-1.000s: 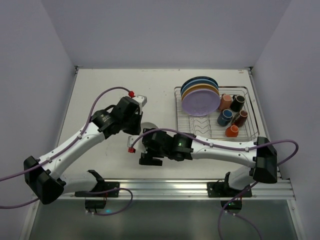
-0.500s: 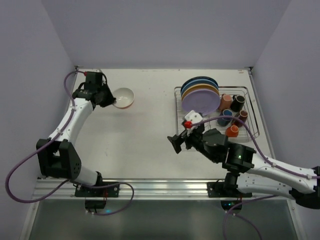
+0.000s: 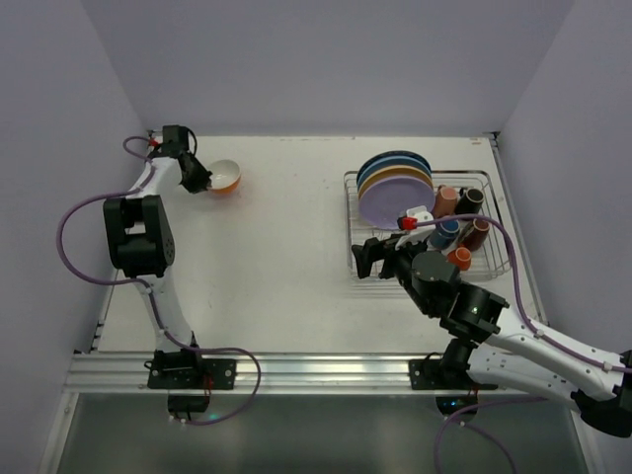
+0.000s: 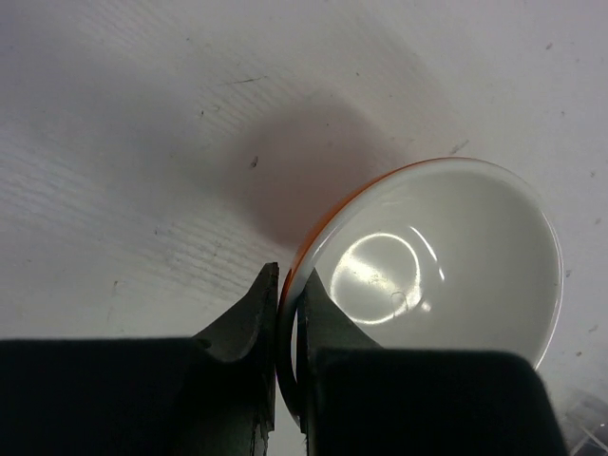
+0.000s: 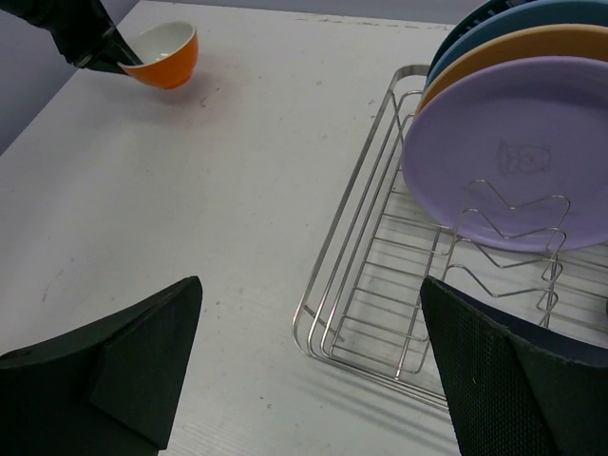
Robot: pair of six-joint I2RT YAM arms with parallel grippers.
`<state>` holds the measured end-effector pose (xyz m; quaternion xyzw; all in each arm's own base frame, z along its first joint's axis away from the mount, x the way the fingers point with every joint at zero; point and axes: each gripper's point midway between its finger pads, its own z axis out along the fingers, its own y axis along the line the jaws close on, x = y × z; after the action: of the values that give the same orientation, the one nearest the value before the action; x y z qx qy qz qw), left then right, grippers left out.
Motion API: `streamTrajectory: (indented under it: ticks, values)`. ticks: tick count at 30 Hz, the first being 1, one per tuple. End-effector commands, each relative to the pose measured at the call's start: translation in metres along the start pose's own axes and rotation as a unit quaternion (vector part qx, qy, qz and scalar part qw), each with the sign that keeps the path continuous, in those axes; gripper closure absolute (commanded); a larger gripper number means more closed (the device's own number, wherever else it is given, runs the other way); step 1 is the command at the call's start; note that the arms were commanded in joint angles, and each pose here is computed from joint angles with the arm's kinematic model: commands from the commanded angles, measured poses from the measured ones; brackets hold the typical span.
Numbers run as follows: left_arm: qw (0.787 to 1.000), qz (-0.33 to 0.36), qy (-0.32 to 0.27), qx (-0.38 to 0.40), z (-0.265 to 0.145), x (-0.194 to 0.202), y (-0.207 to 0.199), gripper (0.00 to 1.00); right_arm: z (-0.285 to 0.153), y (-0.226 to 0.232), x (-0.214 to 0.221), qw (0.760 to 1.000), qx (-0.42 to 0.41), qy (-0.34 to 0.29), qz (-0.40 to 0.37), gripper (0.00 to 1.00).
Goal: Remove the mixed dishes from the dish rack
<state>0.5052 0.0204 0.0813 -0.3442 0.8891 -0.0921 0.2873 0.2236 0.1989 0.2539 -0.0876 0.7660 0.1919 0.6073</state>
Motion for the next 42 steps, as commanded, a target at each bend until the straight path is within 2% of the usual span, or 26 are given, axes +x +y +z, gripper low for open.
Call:
streamTrajectory:
  ticks: [1,7,14,16,18,22,23,25,26,27,28,29,32,34,35,36,38,42]
  values:
    - [0.998,-0.003,-0.063,0.006,-0.002,-0.036,-0.013,1.0,0.002,-0.001,-0.011,0.999,0.012,-0.026,0.034,0.01]
    - [0.998,-0.018,-0.065,-0.017,0.016,-0.027,0.001,0.99,0.002,-0.003,-0.007,0.999,0.014,-0.023,0.028,0.01]
    - [0.997,-0.017,-0.074,-0.031,0.018,-0.02,0.009,0.78,-0.002,-0.004,-0.01,0.999,0.009,-0.029,0.033,0.01]
    - [0.997,-0.019,-0.063,-0.027,0.021,-0.013,0.009,0.78,-0.002,-0.004,-0.01,0.999,0.01,-0.029,0.033,0.01]
    - [0.998,-0.024,-0.058,-0.023,0.019,-0.01,0.009,0.73,-0.002,-0.006,-0.01,0.999,0.014,-0.03,0.032,0.01]
    - [0.998,-0.027,-0.057,-0.018,0.007,-0.006,0.009,0.54,0.0,-0.008,-0.008,0.999,0.015,-0.027,0.032,0.01]
    - [0.998,-0.027,-0.058,-0.018,0.002,-0.006,0.009,0.41,0.001,-0.006,-0.008,0.999,0.011,-0.025,0.035,0.01]
    - [0.996,-0.036,-0.083,-0.005,-0.025,-0.018,0.003,0.24,0.007,-0.007,-0.004,0.999,0.006,-0.012,0.052,0.01]
    - [0.996,-0.038,-0.083,-0.009,-0.033,-0.015,0.006,0.03,0.01,-0.007,-0.006,0.998,0.002,-0.008,0.063,0.01]
    - [0.994,-0.041,-0.104,0.003,-0.056,-0.025,0.0,0.0,0.013,-0.008,-0.005,0.997,-0.001,-0.001,0.073,0.01]
    - [0.993,-0.043,-0.11,0.009,-0.068,-0.027,-0.002,0.0,0.02,-0.017,-0.004,0.996,0.012,0.006,0.092,0.01]
    - [0.993,-0.046,-0.111,0.017,-0.079,-0.025,-0.004,0.0,0.021,-0.011,-0.004,0.994,-0.01,0.016,0.106,0.01]
    - [0.989,-0.045,-0.095,0.105,-0.126,0.004,-0.026,0.0,0.032,-0.022,-0.017,0.985,-0.002,0.017,0.172,0.01]
    - [0.984,-0.031,-0.113,0.134,-0.164,0.026,-0.027,0.0,0.04,-0.039,-0.029,0.974,0.018,0.009,0.227,0.01]
    - [0.982,-0.01,-0.116,0.149,-0.176,0.043,-0.035,0.0,0.047,-0.034,-0.035,0.969,0.001,0.018,0.247,0.01]
    - [0.977,0.007,-0.144,0.156,-0.199,0.051,-0.027,0.0,0.052,-0.048,-0.041,0.963,0.013,0.012,0.268,0.01]
    - [0.972,0.036,-0.155,0.171,-0.219,0.066,-0.023,0.0,0.063,-0.053,-0.055,0.948,0.018,0.011,0.318,0.01]
    - [0.961,0.108,-0.19,0.17,-0.26,0.079,0.005,0.0,0.079,-0.094,-0.065,0.898,0.139,-0.025,0.417,0.05]
